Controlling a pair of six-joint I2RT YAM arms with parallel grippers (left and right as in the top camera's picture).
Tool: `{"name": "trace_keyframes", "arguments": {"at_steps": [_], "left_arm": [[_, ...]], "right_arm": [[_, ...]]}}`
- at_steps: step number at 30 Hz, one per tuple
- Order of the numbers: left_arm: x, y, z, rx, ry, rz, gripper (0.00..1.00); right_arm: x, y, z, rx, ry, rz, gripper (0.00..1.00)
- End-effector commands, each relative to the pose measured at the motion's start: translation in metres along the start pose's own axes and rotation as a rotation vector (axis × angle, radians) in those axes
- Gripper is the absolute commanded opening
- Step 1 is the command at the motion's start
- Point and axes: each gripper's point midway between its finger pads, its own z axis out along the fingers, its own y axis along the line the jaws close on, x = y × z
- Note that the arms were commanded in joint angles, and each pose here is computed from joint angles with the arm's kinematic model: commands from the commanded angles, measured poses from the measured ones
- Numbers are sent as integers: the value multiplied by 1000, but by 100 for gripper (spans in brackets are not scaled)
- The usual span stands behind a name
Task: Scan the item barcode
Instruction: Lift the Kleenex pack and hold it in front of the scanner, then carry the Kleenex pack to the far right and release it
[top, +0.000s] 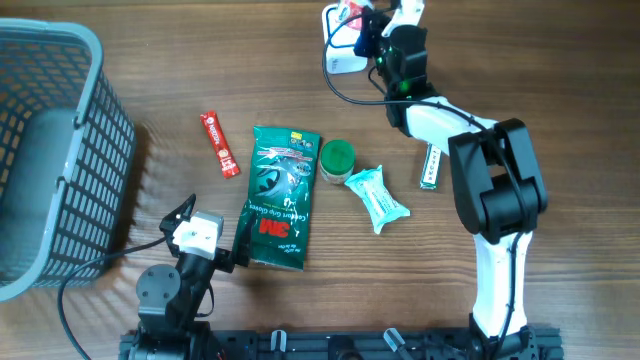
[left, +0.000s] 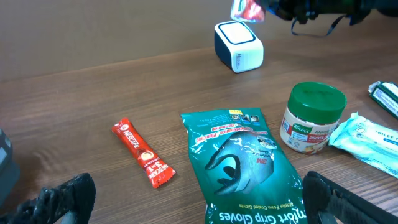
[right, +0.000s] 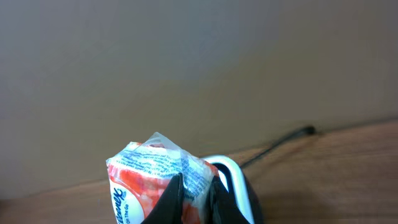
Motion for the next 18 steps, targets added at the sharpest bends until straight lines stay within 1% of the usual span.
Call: {"name": "trace_keyframes", "arguments": {"at_steps": [1, 4, 6, 9, 10, 13, 14, 15, 18], "left_arm": [[1, -3, 0, 18, 0, 16, 100], [1, -3, 0, 18, 0, 16, 100], [1, -3, 0, 18, 0, 16, 100], [1, -3, 0, 18, 0, 16, 100], [1, -3, 0, 18, 0, 16, 100], [1, -3, 0, 18, 0, 16, 100], [1, -3, 0, 18, 0, 16, 100], [1, -3, 0, 18, 0, 16, 100], [1, -3, 0, 18, 0, 16, 100]], "right_arm": [[-7, -4, 4, 17, -36, -23, 4], [-29, 2, -1, 12, -63, -27, 4], [-58, 3, -13, 40, -58, -27, 4], [-101, -29, -38, 208, -72, -23, 4], [-118, -51, -53, 309, -78, -23, 4], [-153, -118, -99, 570, -74, -22, 4], [-164, -155, -123, 698, -67, -20, 4], [-168, -179, -138, 782, -63, -20, 4], [-171, -274, -202, 1072, -9, 5, 4]]}}
